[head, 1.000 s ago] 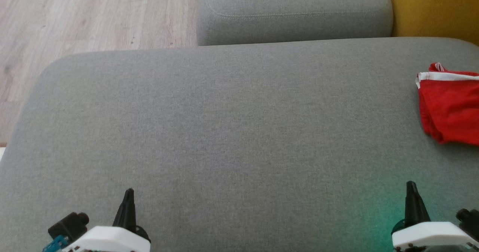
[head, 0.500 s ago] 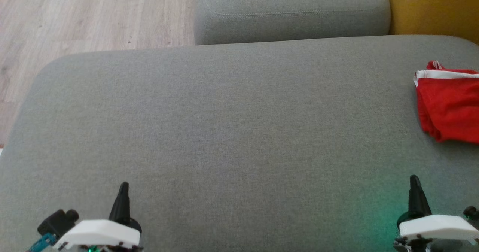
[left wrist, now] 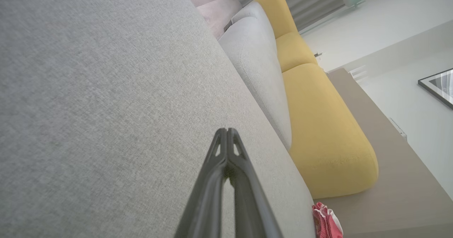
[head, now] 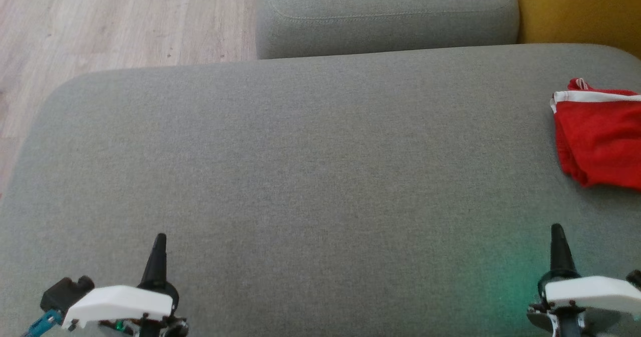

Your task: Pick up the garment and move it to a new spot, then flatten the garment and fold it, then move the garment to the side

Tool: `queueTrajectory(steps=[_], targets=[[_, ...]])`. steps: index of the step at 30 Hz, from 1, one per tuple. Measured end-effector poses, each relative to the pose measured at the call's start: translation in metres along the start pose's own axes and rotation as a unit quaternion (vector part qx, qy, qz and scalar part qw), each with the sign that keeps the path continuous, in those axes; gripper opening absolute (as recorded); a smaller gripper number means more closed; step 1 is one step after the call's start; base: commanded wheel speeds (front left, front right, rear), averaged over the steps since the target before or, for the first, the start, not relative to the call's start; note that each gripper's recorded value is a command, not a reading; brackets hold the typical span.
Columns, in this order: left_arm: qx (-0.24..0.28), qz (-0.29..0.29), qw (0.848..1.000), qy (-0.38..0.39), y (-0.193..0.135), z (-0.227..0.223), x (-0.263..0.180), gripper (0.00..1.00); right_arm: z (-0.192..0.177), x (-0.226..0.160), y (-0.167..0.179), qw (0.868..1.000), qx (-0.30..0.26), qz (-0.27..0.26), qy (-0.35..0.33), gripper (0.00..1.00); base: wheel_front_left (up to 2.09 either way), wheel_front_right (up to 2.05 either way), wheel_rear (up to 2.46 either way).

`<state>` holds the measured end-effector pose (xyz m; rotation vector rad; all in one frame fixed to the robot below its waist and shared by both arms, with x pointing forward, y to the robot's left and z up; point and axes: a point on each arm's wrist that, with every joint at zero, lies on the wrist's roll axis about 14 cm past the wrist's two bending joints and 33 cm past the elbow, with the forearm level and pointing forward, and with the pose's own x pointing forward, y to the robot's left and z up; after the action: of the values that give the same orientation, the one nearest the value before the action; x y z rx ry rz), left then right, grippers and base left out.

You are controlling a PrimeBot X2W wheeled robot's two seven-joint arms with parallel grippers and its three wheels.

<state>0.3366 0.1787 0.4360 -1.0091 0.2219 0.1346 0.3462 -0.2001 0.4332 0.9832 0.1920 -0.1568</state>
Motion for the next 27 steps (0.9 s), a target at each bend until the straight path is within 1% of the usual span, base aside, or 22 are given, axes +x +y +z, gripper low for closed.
queueTrajectory(steps=[5, 14, 21, 27], targets=[[-0.03, -0.001, 1.0, 0.001, 0.0, 0.001, 0.001, 0.0, 0.004, 0.004, 0.006, 0.999, 0.031, 0.008, -0.003, 0.0, 0.0, 0.0, 0.0], [-0.082, -0.017, 0.997, 0.0, -0.01, 0.007, 0.009, 0.0, 0.007, 0.005, 0.009, 0.996, 0.087, 0.013, -0.004, 0.0, 0.0, 0.0, 0.0], [-0.124, -0.022, 0.992, 0.003, -0.011, 0.009, 0.011, 0.0, 0.01, 0.006, 0.011, 0.991, 0.131, 0.017, -0.005, 0.0, 0.0, 0.0, 0.0], [-0.158, -0.033, 0.987, 0.005, -0.017, 0.012, 0.014, 0.0, 0.016, 0.01, 0.02, 0.985, 0.168, 0.031, -0.009, 0.0, 0.0, 0.0, 0.0]])
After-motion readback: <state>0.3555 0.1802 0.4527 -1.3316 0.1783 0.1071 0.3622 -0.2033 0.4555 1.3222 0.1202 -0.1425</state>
